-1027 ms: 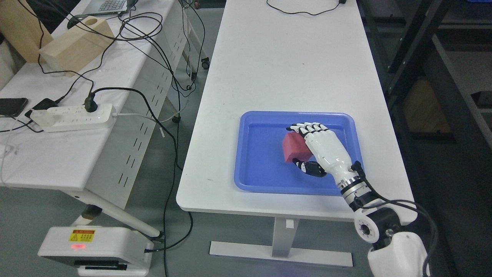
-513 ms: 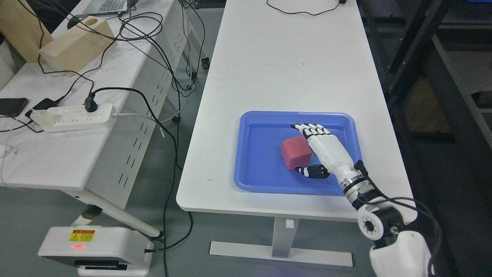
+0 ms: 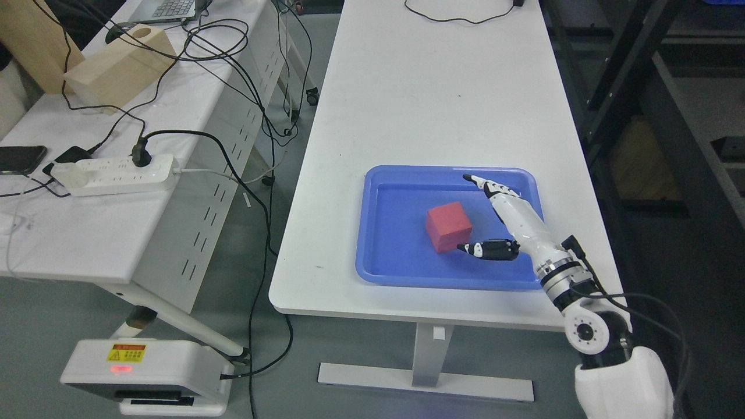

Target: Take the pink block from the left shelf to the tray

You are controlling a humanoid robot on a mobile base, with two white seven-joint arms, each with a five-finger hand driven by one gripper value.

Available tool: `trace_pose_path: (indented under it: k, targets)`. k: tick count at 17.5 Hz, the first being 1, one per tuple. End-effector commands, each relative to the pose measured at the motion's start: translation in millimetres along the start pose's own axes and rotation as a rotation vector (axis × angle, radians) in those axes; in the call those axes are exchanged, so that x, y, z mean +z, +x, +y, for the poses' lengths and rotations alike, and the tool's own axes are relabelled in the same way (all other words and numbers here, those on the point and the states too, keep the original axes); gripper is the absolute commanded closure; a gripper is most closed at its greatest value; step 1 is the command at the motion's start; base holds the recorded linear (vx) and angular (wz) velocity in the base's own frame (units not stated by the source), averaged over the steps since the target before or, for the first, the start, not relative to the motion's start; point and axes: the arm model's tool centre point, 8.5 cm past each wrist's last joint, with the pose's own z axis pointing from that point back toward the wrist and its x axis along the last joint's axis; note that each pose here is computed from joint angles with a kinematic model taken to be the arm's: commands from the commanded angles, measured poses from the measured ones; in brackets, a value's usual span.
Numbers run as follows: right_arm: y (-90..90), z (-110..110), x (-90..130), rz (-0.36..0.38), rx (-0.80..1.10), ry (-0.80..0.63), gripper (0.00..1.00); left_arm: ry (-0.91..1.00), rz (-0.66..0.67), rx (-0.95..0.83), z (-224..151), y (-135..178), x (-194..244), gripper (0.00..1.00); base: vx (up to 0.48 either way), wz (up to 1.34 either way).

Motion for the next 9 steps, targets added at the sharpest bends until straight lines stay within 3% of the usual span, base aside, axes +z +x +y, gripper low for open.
trace_pose_path:
  k: [1,7,9]
  targets:
    - [-27.8,-52,25,-0.091,-0.517,-0.287,0.01,0.014,-0.047,0.009,9,25,-1,0.00,-0.051,0.00]
    - [-36.0,-57,30,-0.054,-0.542,-0.357,0.01,0.014,-0.047,0.009,9,25,-1,0.00,-0.125,-0.01]
    - [-42.3,-53,28,0.024,-0.558,-0.347,0.01,0.014,-0.047,0.009,9,25,-1,0.00,-0.194,-0.01]
